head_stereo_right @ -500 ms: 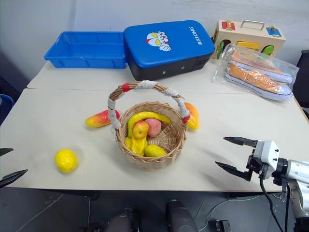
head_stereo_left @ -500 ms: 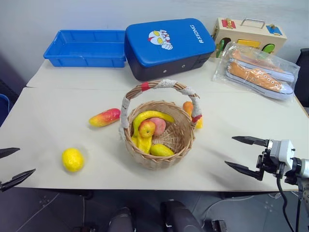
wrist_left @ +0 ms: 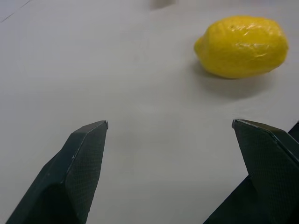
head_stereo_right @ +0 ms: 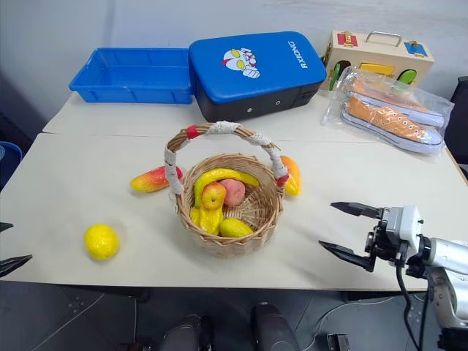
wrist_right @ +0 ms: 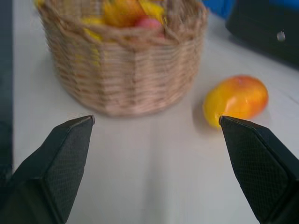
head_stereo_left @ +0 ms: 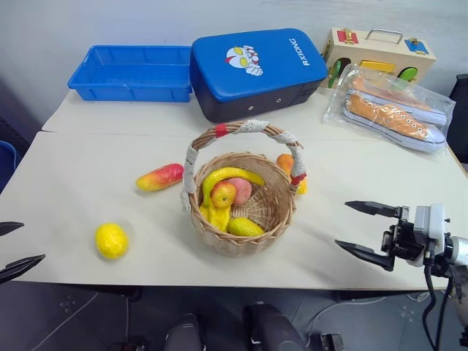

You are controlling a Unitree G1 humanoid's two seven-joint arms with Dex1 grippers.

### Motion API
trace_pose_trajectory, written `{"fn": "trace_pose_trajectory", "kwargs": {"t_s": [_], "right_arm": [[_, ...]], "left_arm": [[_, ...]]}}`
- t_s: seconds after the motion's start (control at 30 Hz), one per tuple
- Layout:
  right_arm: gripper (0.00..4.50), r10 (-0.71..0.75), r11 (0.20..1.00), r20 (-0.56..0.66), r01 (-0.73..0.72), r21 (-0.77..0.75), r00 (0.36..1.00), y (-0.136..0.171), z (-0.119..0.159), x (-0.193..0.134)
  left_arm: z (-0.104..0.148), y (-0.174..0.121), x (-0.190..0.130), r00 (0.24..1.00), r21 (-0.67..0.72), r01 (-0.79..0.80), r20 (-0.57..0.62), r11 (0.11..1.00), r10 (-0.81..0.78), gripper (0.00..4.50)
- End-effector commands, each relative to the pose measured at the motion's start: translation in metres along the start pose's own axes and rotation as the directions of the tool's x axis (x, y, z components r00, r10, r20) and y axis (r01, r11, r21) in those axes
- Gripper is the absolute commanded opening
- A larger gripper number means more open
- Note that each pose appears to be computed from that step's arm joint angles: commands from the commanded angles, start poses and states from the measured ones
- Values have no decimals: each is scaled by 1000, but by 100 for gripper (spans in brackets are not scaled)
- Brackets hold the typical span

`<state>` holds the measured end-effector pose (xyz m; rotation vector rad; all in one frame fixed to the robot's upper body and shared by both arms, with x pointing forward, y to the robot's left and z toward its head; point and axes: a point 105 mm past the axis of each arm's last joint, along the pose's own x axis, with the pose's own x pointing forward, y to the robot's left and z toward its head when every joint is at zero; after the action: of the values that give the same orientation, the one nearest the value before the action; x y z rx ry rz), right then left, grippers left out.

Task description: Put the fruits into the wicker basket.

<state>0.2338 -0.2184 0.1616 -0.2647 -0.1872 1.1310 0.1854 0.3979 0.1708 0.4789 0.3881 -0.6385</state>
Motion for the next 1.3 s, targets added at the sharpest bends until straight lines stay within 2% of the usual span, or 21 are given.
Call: {"fn": "trace_pose_trajectory", "kwargs": {"t_s": [0.03, 0.1, 0.2, 0.4, 0.57, 0.67, 0.77, 0.9, 1.0, 1.07, 1.13, 1.23, 1.3], "right_arm": [[445, 95, 995, 127, -93, -25, 987, 14, 39, 12], [445, 190, 981, 149, -182, -67, 970, 28, 53, 21], [445, 271, 961, 153, -258, -102, 950, 38, 59, 27], [445, 311, 950, 159, -299, -92, 937, 41, 60, 39], [445, 300, 953, 171, -288, -93, 938, 39, 62, 45], [445, 290, 956, 174, -277, -92, 941, 39, 62, 46], [450, 269, 962, 183, -255, -98, 946, 38, 63, 47], [450, 255, 966, 226, -239, -95, 940, 39, 73, 50], [450, 270, 962, 243, -252, -103, 932, 43, 79, 55], [450, 277, 960, 254, -257, -109, 927, 45, 82, 56], [450, 279, 959, 258, -258, -114, 925, 45, 83, 55], [450, 247, 967, 237, -226, -115, 940, 41, 81, 52], [450, 228, 972, 210, -208, -113, 951, 38, 76, 48]], "left_arm": [[38, -9, 9, 985, 74, 159, 56, 985, -163, 450], [60, -26, 26, 952, 182, 294, 33, 938, -305, 450], [66, -45, 45, 902, 276, 424, -41, 862, -431, 450], [52, -56, 95, 826, 383, 560, -195, 735, -529, 450], [35, -51, 114, 782, 426, 624, -337, 656, -525, 450], [24, -50, 118, 766, 418, 642, -373, 643, -523, 450], [13, -44, 118, 771, 422, 636, -389, 646, -504, 394], [9, -38, 115, 804, 428, 594, -335, 681, -491, 289], [16, -37, 114, 823, 455, 568, -292, 686, -487, 281], [34, -39, 112, 840, 463, 536, -209, 706, -501, 281], [64, -45, 106, 840, 460, 513, -96, 724, -534, 281], [125, -66, 96, 796, 472, 496, 88, 728, -599, 281], [160, -89, 92, 745, 490, 513, 154, 705, -649, 281]]}}
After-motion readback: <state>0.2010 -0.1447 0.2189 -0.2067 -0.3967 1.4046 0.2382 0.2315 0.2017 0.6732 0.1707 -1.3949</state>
